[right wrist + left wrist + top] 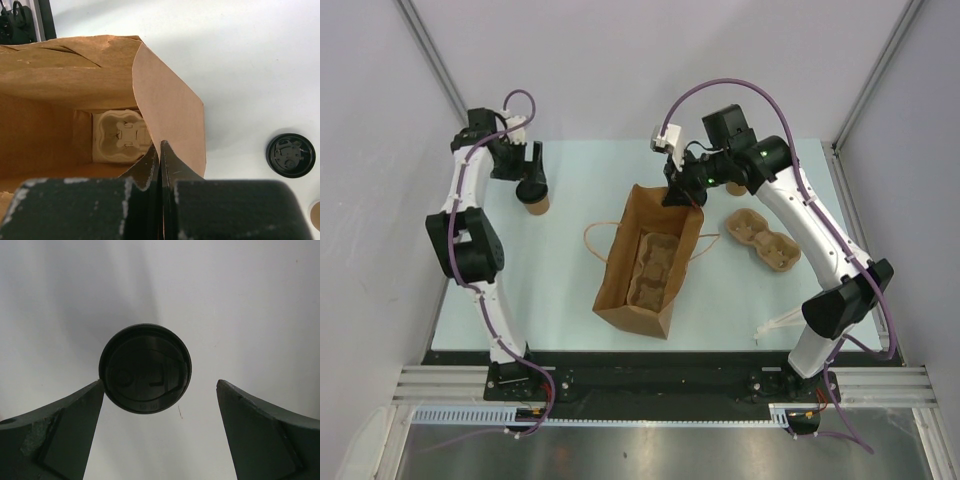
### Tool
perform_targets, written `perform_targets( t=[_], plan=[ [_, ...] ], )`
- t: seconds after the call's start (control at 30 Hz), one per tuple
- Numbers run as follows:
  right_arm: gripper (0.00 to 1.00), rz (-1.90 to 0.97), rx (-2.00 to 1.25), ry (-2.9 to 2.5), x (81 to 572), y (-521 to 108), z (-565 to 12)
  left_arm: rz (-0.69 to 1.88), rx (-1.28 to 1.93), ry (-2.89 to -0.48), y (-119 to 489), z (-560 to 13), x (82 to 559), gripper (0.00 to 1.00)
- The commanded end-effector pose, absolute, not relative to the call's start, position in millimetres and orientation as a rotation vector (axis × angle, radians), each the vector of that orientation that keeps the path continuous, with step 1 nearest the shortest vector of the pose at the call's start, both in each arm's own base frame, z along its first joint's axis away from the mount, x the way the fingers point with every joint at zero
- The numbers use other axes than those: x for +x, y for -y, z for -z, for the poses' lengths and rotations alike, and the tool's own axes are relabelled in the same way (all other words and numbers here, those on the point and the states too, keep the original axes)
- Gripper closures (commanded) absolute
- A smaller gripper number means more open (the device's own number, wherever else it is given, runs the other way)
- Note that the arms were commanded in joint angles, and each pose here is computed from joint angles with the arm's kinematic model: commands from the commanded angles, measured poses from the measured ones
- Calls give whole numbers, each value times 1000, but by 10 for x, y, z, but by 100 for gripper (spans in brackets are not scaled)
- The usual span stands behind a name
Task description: Pack the takeout coffee
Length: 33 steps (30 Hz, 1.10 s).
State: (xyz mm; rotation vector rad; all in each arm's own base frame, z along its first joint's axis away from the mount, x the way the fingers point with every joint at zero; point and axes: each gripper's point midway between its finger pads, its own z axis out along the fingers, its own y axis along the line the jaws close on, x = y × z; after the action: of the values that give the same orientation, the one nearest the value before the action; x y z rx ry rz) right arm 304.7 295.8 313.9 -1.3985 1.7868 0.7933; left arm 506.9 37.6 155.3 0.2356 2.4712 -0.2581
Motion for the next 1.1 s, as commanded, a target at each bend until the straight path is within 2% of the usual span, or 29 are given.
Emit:
perform_targets(
  t=[0.0,0.47,1.07],
  plan=[
    [100,-792,-1415,-1773,3046,-2974,-3150,198,245,-2460,-394,-1563,5180,1],
    [100,-813,-1400,-1784,3069,-2945,-3132,101,225,-2502,-543,-1349,5240,0],
    [100,-822,-1387,-1788,3068,-2919,-3152,183,193,-2550,-467,-1114,5248,3]
  ],
)
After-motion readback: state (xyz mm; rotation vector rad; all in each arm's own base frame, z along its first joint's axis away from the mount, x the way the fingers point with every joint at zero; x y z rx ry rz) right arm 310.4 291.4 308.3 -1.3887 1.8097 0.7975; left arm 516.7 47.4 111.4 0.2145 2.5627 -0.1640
